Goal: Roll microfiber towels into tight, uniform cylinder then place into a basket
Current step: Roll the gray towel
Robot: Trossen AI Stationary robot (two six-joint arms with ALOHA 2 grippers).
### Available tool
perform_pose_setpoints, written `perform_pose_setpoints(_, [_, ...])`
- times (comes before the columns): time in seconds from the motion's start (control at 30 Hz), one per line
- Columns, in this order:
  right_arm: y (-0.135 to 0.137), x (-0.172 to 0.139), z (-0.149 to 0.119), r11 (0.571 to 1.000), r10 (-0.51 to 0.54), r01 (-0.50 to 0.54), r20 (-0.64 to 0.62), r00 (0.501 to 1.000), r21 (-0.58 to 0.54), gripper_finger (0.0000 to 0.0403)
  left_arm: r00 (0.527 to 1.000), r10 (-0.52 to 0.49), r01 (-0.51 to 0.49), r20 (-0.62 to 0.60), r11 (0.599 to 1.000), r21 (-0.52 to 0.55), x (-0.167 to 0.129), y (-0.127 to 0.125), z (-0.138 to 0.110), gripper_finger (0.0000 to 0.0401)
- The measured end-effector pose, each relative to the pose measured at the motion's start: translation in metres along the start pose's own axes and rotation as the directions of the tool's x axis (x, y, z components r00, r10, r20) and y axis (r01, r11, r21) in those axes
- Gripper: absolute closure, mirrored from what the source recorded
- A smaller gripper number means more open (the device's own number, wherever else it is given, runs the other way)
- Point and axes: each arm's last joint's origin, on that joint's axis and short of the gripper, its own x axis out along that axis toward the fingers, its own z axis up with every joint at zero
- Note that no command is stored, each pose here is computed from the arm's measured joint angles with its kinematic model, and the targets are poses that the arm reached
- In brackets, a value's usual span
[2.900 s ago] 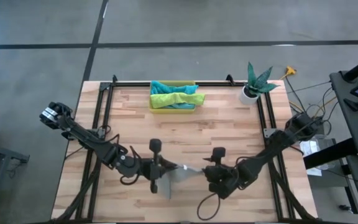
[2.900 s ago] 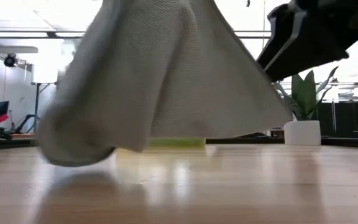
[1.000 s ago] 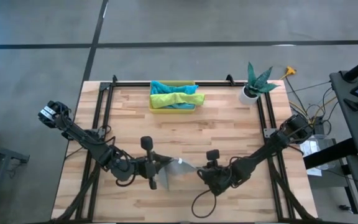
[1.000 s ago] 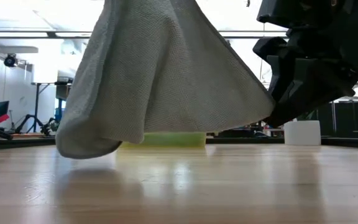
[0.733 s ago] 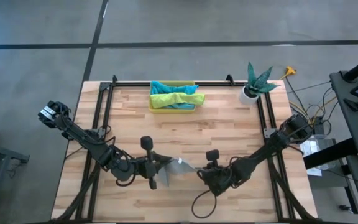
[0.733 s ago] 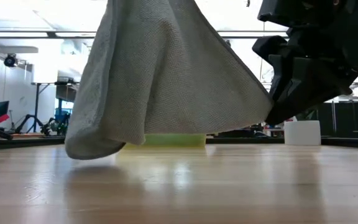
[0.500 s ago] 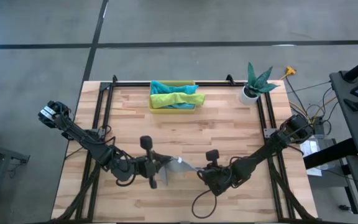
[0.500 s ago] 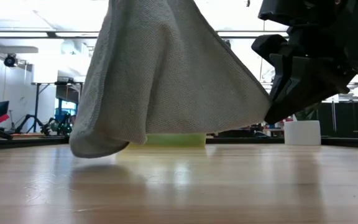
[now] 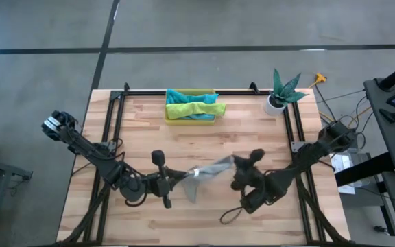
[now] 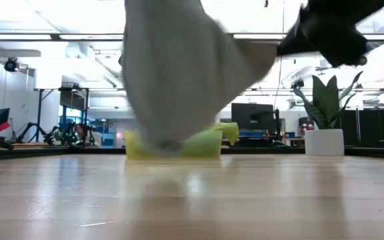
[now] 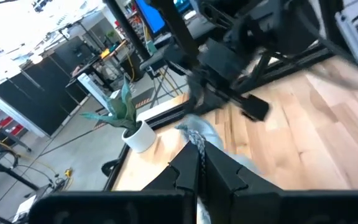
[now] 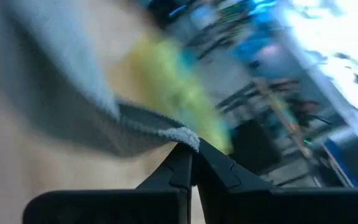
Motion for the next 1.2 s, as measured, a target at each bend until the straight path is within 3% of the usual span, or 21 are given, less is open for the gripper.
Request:
perform_pose_setpoints(0.07, [-0.008, -0.006, 0.0, 0.994, -0.047, 0.043, 0.038, 0.998, 0.105, 0.0394, 1.0, -0.004, 0.004, 0.008, 1.0, -0.006, -0.002, 0.0, 0.001, 0.0401])
perform_pose_setpoints(0.1, [-0.009, -0.008, 0.0, 0.992, -0.013, 0.01, 0.025, 1.0, 0.127, 0.0394, 1.0, -0.008, 0.008, 0.009, 1.0, -0.005, -0.003, -0.001, 0.001, 0.0401])
perform_pose_setpoints(0.17, [-0.006, -0.011, 0.0, 0.984, 0.154, -0.148, -0.055, 0.987, 0.101, 0.0394, 1.0, -0.011, 0.011, 0.01, 1.0, -0.003, -0.004, -0.001, 0.001, 0.0401])
perform_pose_setpoints(0.23, [-0.002, -0.014, -0.001, 0.946, 0.325, -0.321, -0.137, 0.936, 0.054, 0.0394, 1.0, -0.011, 0.011, 0.01, 1.0, -0.003, -0.004, 0.0, 0.001, 0.0401])
perform_pose_setpoints(0.27, [-0.001, -0.015, -0.002, 0.939, 0.343, -0.34, -0.146, 0.928, 0.042, 0.0394, 1.0, -0.011, 0.011, 0.01, 1.0, -0.003, -0.004, 0.0, 0.001, 0.0401])
perform_pose_setpoints(0.3, [-0.003, -0.016, -0.003, 0.952, 0.305, -0.302, -0.134, 0.943, 0.041, 0.0394, 1.0, -0.011, 0.011, 0.01, 1.0, -0.004, -0.004, 0.0, 0.001, 0.0401])
perform_pose_setpoints(0.37, [-0.015, -0.018, -0.004, 0.989, 0.123, -0.118, -0.052, 0.991, 0.094, 0.0394, 1.0, -0.011, 0.011, 0.01, 1.0, -0.004, -0.004, 0.0, 0.001, 0.0401])
perform_pose_setpoints(0.43, [-0.026, -0.019, -0.005, 0.981, -0.003, 0.001, 0.009, 1.0, 0.195, 0.0394, 1.0, -0.012, 0.012, 0.011, 1.0, -0.004, -0.004, -0.001, 0.002, 0.0401])
perform_pose_setpoints(0.57, [-0.027, -0.017, -0.013, 0.974, 0.015, -0.004, -0.047, 0.999, 0.227, 0.0394, 0.999, -0.032, 0.031, 0.022, 0.999, 0.011, -0.008, -0.004, 0.003, 0.0401])
perform_pose_setpoints(0.73, [-0.027, -0.014, -0.017, 0.967, 0.013, 0.004, -0.067, 0.998, 0.253, 0.0394, 0.971, -0.209, 0.209, 0.114, 0.978, 0.006, -0.018, -0.013, 0.01, 0.0401])
perform_pose_setpoints(0.83, [-0.026, -0.011, -0.022, 0.96, 0.018, 0.008, -0.09, 0.996, 0.281, 0.0394, 0.959, -0.236, 0.238, 0.16, 0.971, 0.008, -0.025, -0.017, 0.016, 0.0401])
perform_pose_setpoints(0.97, [-0.02, -0.009, -0.031, 0.966, 0.105, -0.057, -0.182, 0.978, 0.254, 0.0394, 0.973, -0.178, 0.176, 0.147, 0.984, 0.029, -0.029, -0.018, 0.016, 0.0401])
perform_pose_setpoints(1.07, [-0.015, -0.008, -0.039, 0.969, 0.2, -0.147, -0.275, 0.941, 0.2, 0.0394, 0.994, -0.035, 0.035, 0.1, 0.999, 0.008, -0.03, -0.015, 0.016, 0.0401])
perform_pose_setpoints(1.2, [-0.006, -0.008, -0.042, 0.948, 0.306, -0.259, -0.31, 0.9, 0.183, 0.0394, 0.987, 0.159, -0.159, 0.017, 0.987, 0.006, -0.029, -0.009, 0.011, 0.0401])
